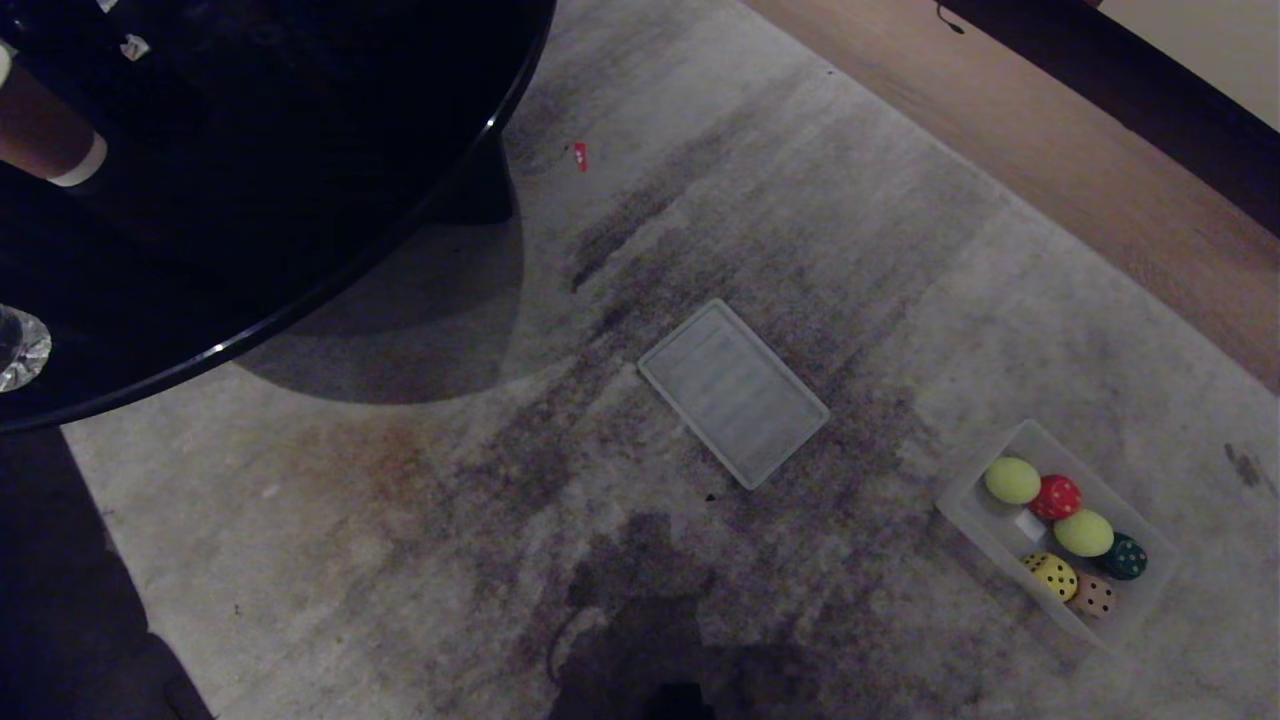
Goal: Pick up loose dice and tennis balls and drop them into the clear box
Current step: Close the lid
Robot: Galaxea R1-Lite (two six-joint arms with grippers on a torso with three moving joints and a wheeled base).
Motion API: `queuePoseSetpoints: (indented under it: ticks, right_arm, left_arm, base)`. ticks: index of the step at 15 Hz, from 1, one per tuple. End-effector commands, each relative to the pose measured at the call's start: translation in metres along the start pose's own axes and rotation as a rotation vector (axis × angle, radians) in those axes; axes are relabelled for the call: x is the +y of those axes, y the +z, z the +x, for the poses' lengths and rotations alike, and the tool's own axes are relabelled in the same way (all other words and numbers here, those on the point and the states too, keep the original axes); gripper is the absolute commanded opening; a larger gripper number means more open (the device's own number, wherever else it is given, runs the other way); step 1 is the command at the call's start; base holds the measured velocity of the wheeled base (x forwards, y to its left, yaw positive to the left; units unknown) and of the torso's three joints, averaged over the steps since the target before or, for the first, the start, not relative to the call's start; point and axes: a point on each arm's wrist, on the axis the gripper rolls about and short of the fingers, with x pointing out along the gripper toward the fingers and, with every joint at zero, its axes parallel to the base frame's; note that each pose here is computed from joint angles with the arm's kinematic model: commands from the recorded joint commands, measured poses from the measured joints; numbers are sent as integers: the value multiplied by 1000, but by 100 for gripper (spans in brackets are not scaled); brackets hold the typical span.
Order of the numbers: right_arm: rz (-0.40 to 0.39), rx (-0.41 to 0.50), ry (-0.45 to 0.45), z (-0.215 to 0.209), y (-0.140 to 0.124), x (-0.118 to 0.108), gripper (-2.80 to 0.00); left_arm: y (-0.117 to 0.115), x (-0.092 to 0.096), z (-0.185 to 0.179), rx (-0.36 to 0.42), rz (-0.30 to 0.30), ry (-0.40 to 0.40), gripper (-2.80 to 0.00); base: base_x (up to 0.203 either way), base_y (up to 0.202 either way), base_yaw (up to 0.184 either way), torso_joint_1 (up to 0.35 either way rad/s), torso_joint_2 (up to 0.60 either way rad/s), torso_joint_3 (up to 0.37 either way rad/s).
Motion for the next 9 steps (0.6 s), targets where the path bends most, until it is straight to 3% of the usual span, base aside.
queuePoseSetpoints:
  ticks: [1, 9]
  right_arm:
    - [1, 1, 0, 0, 0, 0, -280]
    - [-1, 1, 2, 0, 0, 0, -280]
  left_arm:
    - [0, 0, 0, 3, 0, 1, -280]
    - [0, 0, 0, 3, -2, 1, -280]
  base:
    - [0, 0, 0, 0, 0, 0]
    - [0, 0, 0, 0, 0, 0]
